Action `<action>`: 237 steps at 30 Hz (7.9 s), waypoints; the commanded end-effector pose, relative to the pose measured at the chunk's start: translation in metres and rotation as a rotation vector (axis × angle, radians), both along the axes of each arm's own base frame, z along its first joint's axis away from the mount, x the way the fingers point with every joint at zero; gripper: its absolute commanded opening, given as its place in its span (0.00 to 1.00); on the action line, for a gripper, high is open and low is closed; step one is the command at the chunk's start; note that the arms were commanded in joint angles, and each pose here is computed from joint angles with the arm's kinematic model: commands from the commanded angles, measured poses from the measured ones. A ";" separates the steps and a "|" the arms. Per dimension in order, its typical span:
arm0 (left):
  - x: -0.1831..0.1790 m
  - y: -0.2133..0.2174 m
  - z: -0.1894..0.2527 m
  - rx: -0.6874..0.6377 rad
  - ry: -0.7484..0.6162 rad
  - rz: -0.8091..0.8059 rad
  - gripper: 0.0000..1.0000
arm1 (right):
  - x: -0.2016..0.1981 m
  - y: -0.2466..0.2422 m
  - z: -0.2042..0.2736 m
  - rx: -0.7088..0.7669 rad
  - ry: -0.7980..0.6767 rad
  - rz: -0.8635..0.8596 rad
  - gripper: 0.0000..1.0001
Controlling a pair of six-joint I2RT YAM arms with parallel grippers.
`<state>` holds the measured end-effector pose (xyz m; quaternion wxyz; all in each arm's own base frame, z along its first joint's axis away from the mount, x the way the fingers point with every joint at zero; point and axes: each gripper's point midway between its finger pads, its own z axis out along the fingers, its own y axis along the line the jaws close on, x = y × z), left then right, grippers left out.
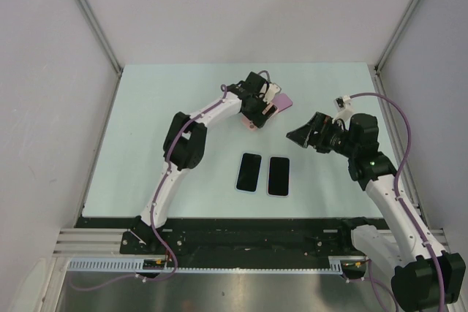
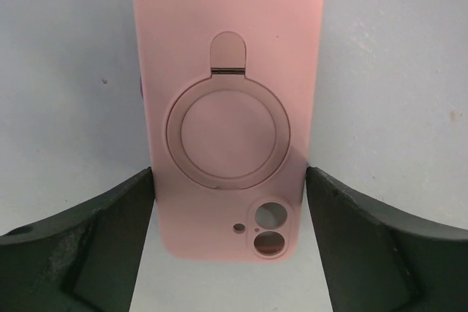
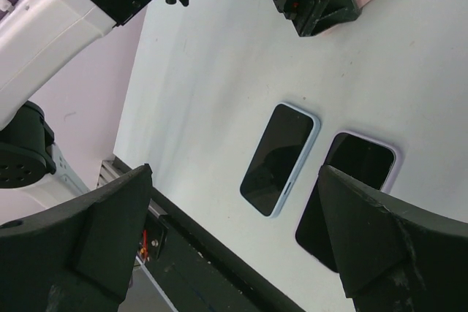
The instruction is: Put the phone into the phone case
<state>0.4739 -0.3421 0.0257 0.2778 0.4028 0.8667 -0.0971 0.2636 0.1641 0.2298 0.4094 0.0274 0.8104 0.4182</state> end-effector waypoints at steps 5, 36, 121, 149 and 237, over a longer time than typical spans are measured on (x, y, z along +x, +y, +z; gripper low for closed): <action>0.005 -0.002 0.033 -0.021 -0.084 -0.067 0.72 | 0.003 -0.004 0.019 -0.015 -0.062 -0.011 1.00; -0.224 0.006 0.219 -0.400 -0.362 -0.313 0.56 | -0.001 0.016 0.060 0.181 0.031 0.249 0.72; -0.223 0.123 0.239 -0.424 -0.359 0.346 1.00 | -0.073 0.012 -0.067 -0.897 -0.662 0.668 0.33; 0.009 -0.012 0.154 -0.634 0.039 0.360 0.79 | 0.208 -0.074 -0.100 -0.298 0.069 -0.374 0.45; 0.019 0.080 0.004 -0.595 0.355 0.874 0.00 | 0.228 0.115 -0.207 -0.198 0.258 0.171 0.60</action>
